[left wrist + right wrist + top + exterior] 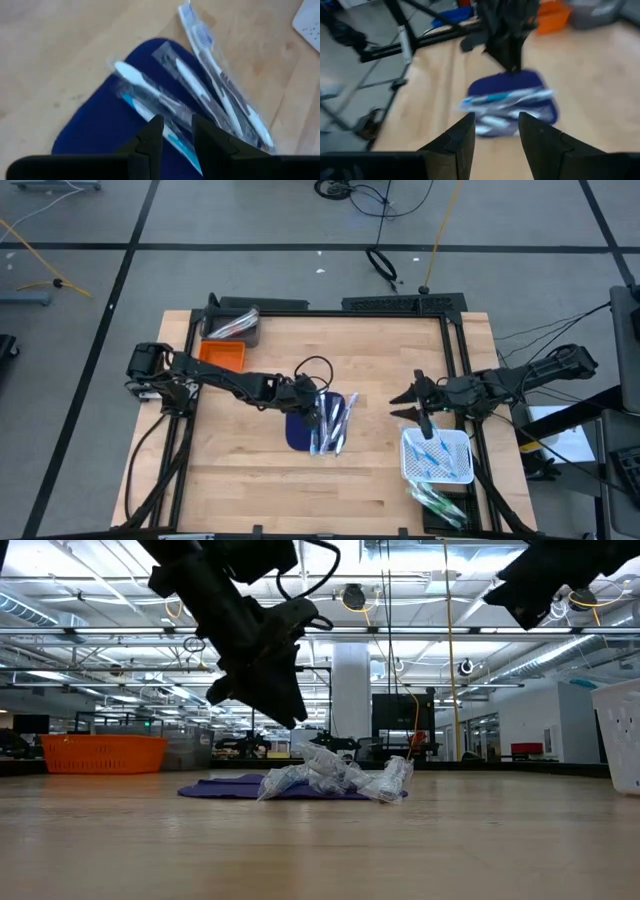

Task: Pick & Place Toothbrushes
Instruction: Put the blue toothbrush into the white bin

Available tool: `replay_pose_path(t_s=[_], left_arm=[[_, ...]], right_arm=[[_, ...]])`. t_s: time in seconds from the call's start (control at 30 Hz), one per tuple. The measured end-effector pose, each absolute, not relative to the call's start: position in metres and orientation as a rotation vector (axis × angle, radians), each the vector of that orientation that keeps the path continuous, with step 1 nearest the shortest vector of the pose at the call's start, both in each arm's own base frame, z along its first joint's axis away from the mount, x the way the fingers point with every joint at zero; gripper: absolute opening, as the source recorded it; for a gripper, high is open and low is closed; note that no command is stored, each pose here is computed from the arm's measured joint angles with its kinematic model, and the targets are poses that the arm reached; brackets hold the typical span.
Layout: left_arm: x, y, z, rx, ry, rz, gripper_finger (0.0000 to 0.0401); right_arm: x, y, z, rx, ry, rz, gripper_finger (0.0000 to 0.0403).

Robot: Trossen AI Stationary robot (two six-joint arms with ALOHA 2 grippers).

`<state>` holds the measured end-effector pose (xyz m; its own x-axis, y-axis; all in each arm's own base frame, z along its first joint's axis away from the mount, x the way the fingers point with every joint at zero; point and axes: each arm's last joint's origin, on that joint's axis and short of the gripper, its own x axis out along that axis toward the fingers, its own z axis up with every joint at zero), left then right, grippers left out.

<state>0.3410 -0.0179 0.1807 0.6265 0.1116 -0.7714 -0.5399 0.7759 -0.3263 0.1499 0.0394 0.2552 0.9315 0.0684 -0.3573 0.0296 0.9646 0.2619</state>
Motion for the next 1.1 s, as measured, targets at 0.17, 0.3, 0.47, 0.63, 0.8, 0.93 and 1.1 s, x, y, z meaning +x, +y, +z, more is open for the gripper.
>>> replay_pose_path(t_s=[0.17,0.3,0.47,0.63,0.8,0.93,1.1], left_arm=[[0.336,-0.018,0.172,-0.633,0.844,0.412,0.0104],[0.332,-0.018,0.164,-0.681,0.849,0.440,0.0104],[0.338,-0.020,0.148,-0.736,0.856,0.410,0.0104],[0.344,-0.021,0.128,-0.763,0.892,0.384,0.0104],[0.350,-0.020,0.116,-0.771,0.894,0.375,0.0104],[0.351,-0.018,0.112,-0.799,0.900,0.376,0.0091],[0.352,-0.018,0.113,-0.809,0.899,0.345,0.0015]], right_arm=[[0.157,0.040,0.259,0.193,0.312,0.010,0.0141],[0.161,0.042,0.259,0.158,0.295,0.018,0.0140],[0.163,0.042,0.257,0.153,0.312,0.017,0.0139],[0.166,0.043,0.254,0.149,0.334,0.016,0.0139],[0.169,0.044,0.251,0.147,0.348,0.013,0.0136],[0.170,0.044,0.250,0.145,0.356,0.008,0.0135],[0.171,0.044,0.249,0.143,0.359,0.007,0.0135]])
